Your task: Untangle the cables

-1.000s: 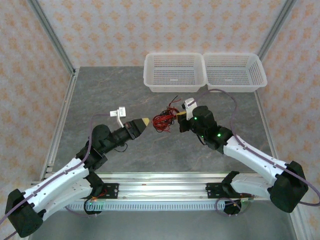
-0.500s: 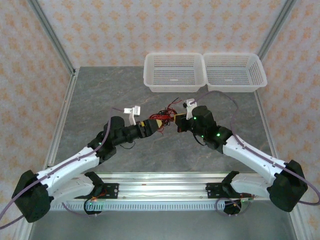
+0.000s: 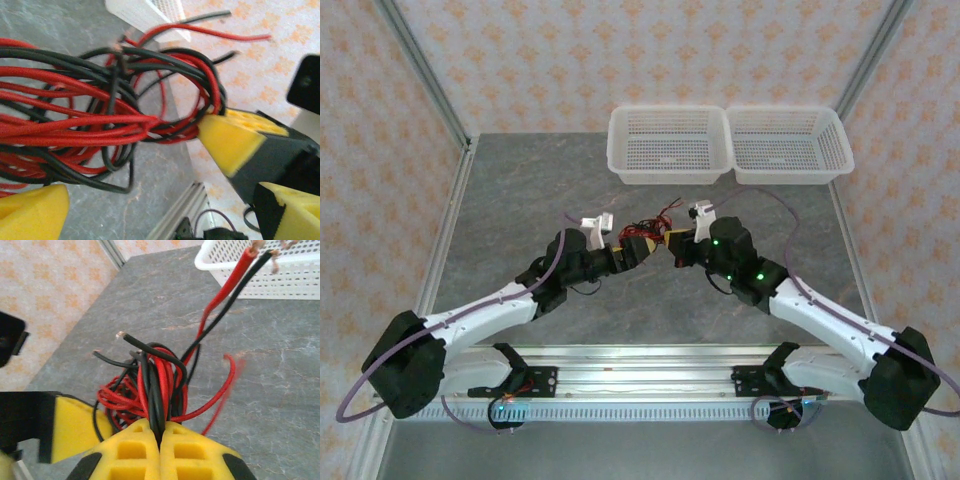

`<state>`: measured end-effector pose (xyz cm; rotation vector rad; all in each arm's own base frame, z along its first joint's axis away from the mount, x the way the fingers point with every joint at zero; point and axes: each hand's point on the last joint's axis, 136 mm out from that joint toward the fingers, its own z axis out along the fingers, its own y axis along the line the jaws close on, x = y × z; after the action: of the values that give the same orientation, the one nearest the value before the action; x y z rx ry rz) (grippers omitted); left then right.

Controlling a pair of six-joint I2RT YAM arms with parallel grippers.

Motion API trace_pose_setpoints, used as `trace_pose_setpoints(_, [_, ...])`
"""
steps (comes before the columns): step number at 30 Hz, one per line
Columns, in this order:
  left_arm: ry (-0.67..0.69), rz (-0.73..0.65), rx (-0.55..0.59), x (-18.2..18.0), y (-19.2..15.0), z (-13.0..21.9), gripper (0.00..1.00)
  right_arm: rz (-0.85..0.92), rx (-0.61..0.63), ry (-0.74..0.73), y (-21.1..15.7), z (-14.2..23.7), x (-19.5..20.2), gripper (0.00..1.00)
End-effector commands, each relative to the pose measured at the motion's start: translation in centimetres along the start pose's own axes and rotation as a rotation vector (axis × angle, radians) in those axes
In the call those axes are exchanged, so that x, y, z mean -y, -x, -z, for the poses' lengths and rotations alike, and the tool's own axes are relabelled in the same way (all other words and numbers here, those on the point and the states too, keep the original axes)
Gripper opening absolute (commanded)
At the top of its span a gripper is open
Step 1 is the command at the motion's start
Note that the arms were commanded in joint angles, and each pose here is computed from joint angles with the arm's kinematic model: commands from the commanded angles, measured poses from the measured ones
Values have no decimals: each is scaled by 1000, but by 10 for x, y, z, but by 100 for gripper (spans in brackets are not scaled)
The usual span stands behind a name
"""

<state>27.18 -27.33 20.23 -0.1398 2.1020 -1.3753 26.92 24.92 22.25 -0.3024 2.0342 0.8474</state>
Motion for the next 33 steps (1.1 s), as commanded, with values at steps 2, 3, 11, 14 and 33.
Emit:
trace_pose_setpoints(2, [75, -32, 100, -3, 23, 0, 95, -26, 91, 112, 20, 13, -24, 0])
trace_pose_setpoints(3, [80, -30, 118, -3, 28, 0, 95, -29, 91, 117, 19, 14, -24, 0])
trace_pose_setpoints(11, [62, -17, 136, -5, 40, -19, 97, -53, 110, 212, 14, 25, -37, 0])
trace_pose_setpoints(14, [66, -10, 126, -11, 38, -28, 97, -61, 122, 236, 15, 30, -40, 0])
trace_pose_setpoints(33, [1, 52, 79, -36, 27, -76, 65, -215, 123, 205, -15, 30, -17, 0])
